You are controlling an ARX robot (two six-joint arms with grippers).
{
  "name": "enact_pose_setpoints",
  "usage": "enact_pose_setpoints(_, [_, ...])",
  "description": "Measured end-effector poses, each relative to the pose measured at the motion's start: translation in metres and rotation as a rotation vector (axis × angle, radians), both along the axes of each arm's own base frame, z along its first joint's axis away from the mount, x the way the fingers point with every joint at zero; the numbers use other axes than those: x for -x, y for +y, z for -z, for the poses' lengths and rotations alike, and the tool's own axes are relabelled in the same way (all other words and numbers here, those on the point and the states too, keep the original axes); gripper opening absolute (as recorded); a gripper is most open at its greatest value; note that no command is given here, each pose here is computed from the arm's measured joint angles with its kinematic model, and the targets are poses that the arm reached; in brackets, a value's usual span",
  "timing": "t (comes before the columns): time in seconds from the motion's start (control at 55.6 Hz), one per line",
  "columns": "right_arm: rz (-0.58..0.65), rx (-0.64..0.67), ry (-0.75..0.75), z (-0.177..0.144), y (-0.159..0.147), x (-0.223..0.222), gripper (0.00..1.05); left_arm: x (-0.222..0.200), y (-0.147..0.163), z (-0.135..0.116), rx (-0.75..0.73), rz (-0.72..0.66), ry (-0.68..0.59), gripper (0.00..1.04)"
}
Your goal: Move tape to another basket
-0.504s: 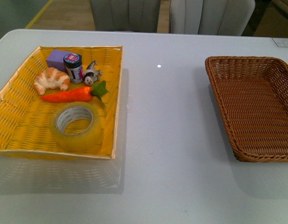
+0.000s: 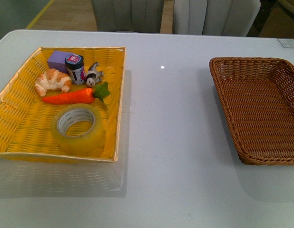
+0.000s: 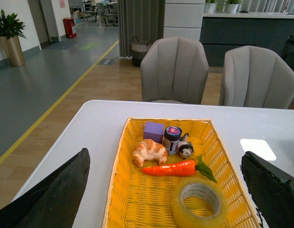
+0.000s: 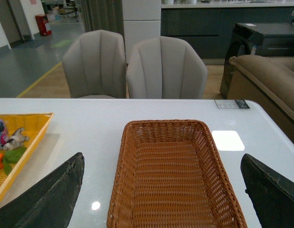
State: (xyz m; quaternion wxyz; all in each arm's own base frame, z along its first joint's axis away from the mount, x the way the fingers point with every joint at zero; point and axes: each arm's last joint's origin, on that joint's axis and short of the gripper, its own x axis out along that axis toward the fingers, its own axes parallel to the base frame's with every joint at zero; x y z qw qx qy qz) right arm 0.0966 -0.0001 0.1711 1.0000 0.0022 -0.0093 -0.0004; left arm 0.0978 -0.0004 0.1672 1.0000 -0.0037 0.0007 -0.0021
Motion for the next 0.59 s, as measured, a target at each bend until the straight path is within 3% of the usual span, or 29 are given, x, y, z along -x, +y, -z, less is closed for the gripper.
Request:
enact_pose_setpoints(0.126, [0.000, 0.000, 0.000, 0.000, 0.000, 0.000, 0.96, 0.000, 0.000, 0.001, 0.007, -0.004, 0.021, 0.96])
enact_pose_setpoints(0.234, [0.000, 0.000, 0.000, 0.000, 0.000, 0.000, 0.96, -0.006, 0.000, -0.006, 0.140, -0.043, 0.455, 0.96])
enact_pose_setpoints(0.27, [0.000, 0.000, 0.000, 0.000, 0.000, 0.000, 0.96, -0.014, 0.001, -0.010, 0.168, -0.055, 0.524, 0.96])
enact_pose_setpoints(0.45, [0.000, 0.000, 0.000, 0.000, 0.000, 0.000, 0.96, -0.064, 0.006, -0.031, 0.209, -0.041, 0.512, 0.96])
enact_pose_setpoints(0.594, [0.000, 0.000, 0.000, 0.000, 0.000, 0.000, 0.96, -0.118, 0.009, -0.025, 0.231, 0.011, 0.511, 0.96])
